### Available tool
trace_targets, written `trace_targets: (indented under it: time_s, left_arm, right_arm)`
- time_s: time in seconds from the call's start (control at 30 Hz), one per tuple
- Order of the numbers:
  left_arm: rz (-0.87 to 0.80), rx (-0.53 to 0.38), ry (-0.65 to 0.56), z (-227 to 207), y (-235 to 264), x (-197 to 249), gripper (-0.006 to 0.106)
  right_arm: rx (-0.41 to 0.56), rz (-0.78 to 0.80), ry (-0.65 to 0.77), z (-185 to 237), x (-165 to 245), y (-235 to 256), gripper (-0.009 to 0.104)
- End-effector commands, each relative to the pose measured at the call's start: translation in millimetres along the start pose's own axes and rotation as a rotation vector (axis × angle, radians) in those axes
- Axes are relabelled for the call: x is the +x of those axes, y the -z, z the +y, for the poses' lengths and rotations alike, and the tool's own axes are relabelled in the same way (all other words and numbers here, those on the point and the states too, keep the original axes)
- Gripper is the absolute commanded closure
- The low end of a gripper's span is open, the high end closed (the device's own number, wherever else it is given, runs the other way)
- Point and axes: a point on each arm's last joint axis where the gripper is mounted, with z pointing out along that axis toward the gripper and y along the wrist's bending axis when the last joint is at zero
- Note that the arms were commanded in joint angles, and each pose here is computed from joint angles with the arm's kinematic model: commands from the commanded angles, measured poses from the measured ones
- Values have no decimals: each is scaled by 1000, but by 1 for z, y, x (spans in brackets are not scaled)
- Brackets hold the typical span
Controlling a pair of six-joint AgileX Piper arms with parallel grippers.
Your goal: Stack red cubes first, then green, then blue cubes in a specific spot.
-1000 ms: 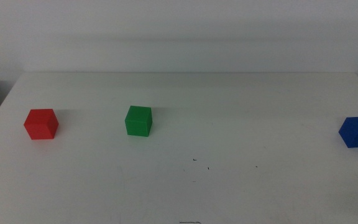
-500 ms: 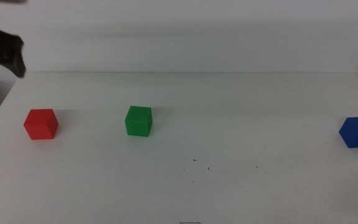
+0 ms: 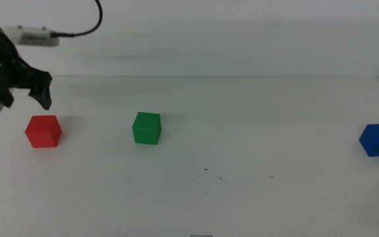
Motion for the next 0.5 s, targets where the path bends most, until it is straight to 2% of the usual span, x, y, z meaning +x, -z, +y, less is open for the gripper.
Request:
trace_targets:
  time_s: [0.0, 0.47]
  left_arm:
    - [-91, -6, 2, -1, 20, -8, 7]
    - [-33, 18, 19, 4, -35, -13, 7]
  right_arm:
    - [3, -98, 16, 0, -11, 2, 19]
    - [3, -98, 16, 0, -11, 2, 19]
